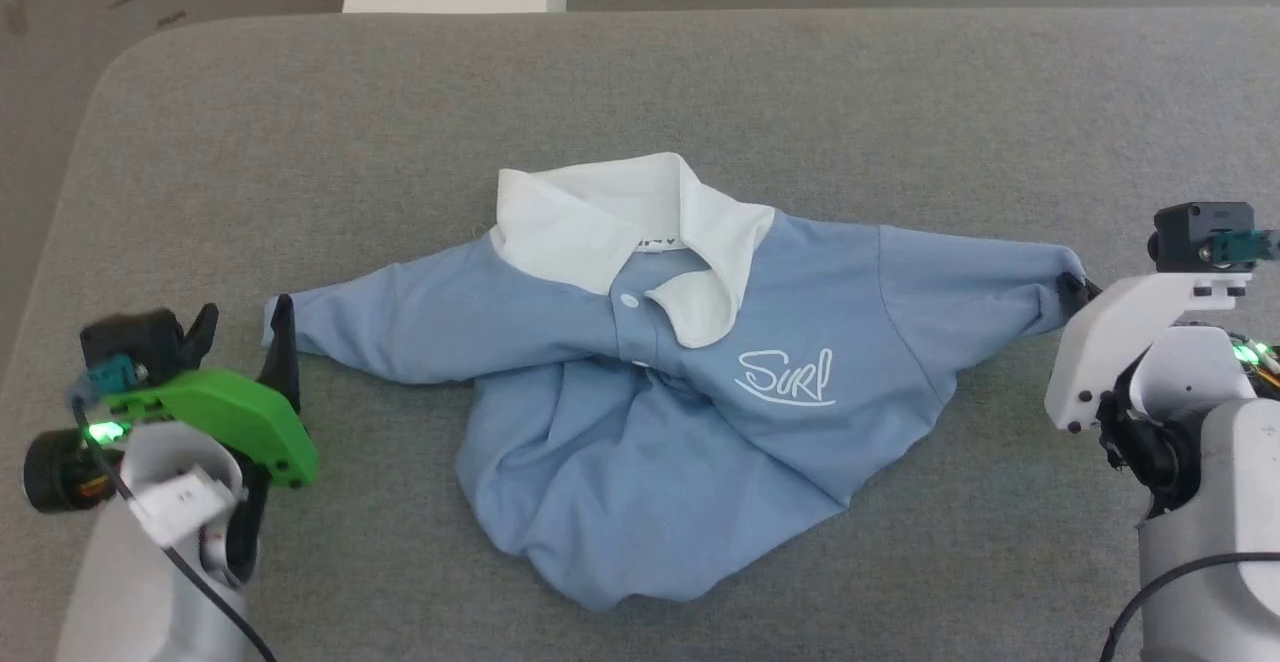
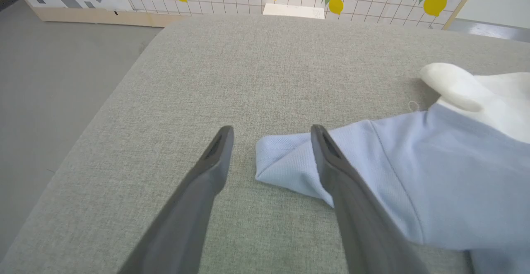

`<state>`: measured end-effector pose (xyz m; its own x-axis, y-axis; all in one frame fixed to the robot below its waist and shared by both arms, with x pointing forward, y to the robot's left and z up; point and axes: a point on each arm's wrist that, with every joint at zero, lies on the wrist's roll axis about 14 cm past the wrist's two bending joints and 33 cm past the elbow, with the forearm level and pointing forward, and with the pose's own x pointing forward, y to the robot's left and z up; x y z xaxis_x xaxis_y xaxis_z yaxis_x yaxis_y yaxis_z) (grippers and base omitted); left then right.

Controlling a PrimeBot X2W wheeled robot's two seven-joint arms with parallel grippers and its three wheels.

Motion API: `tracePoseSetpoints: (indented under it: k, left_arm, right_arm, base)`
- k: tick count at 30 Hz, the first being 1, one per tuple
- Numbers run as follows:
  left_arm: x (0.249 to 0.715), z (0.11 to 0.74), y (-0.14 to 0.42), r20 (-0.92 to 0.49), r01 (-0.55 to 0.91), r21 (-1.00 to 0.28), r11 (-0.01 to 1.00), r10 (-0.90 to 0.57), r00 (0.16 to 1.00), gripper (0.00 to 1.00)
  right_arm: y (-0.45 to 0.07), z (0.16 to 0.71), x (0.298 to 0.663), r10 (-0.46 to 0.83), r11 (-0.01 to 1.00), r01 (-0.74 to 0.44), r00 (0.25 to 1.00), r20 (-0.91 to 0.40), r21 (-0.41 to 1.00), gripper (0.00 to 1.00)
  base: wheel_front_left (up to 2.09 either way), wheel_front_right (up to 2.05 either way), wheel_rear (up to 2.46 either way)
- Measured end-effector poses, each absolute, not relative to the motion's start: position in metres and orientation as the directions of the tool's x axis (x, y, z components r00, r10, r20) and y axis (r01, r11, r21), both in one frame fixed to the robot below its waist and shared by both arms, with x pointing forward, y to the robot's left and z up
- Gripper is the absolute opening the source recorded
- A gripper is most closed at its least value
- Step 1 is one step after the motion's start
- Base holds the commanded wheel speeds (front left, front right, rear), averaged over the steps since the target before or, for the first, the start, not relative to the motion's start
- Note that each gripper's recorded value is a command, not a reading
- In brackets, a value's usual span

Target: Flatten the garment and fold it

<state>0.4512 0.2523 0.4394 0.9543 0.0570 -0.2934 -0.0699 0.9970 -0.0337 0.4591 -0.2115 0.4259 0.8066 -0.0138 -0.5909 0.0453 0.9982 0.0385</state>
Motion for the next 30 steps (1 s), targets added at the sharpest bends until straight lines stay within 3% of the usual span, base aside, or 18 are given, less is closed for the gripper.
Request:
tracePoseSetpoints:
  k: [5, 9, 15, 16, 17, 18, 23, 30]
  left_arm:
    - [0.463, 0.415, 0.257, -0.456, -0.083, -0.054, 0.995, 0.049, 0.889, 1.0]
    - [0.457, 0.381, 0.253, -0.619, -0.088, -0.055, 0.995, 0.035, 0.785, 1.0]
    - [0.463, 0.368, 0.251, -0.714, -0.06, -0.023, 0.998, 0.026, 0.699, 1.0]
    - [0.462, 0.366, 0.25, -0.73, -0.053, -0.02, 0.998, 0.021, 0.683, 0.46]
    - [0.462, 0.364, 0.248, -0.748, -0.044, -0.019, 0.999, 0.015, 0.663, 0.33]
    - [0.461, 0.363, 0.247, -0.765, -0.029, -0.012, 1.0, 0.009, 0.644, 0.0]
    - [0.462, 0.367, 0.237, -0.784, 0.023, -0.029, 0.999, -0.037, 0.619, 0.0]
    - [0.484, 0.398, 0.238, -0.709, 0.055, -0.014, 0.998, -0.048, 0.703, 0.0]
  right_arm:
    - [-0.214, 0.423, 0.457, -0.011, 0.997, 0.052, 0.808, -0.59, 0.053, 0.0]
    - [-0.218, 0.417, 0.455, -0.016, 0.997, 0.061, 0.799, -0.601, 0.055, 0.0]
    - [-0.225, 0.409, 0.45, -0.033, 0.996, 0.078, 0.785, -0.618, 0.045, 0.0]
    - [-0.226, 0.407, 0.448, -0.036, 0.996, 0.08, 0.782, -0.622, 0.044, 0.0]
    - [-0.227, 0.406, 0.447, -0.038, 0.996, 0.082, 0.78, -0.624, 0.042, 0.0]
    - [-0.227, 0.406, 0.447, -0.039, 0.996, 0.082, 0.779, -0.625, 0.041, 0.0]
    - [-0.224, 0.41, 0.447, -0.032, 0.997, 0.069, 0.784, -0.621, 0.036, 0.0]
    - [-0.224, 0.438, 0.463, -0.027, 1.0, 0.017, 0.825, -0.564, -0.023, 0.0]
  base:
    - [0.0, 0.0, 0.0]
    - [0.0, 0.0, 0.0]
    - [0.0, 0.0, 0.0]
    - [0.0, 0.0, 0.0]
    - [0.0, 0.0, 0.0]
    - [0.0, 0.0, 0.0]
    - [0.0, 0.0, 0.0]
    - [0.0, 0.0, 0.0]
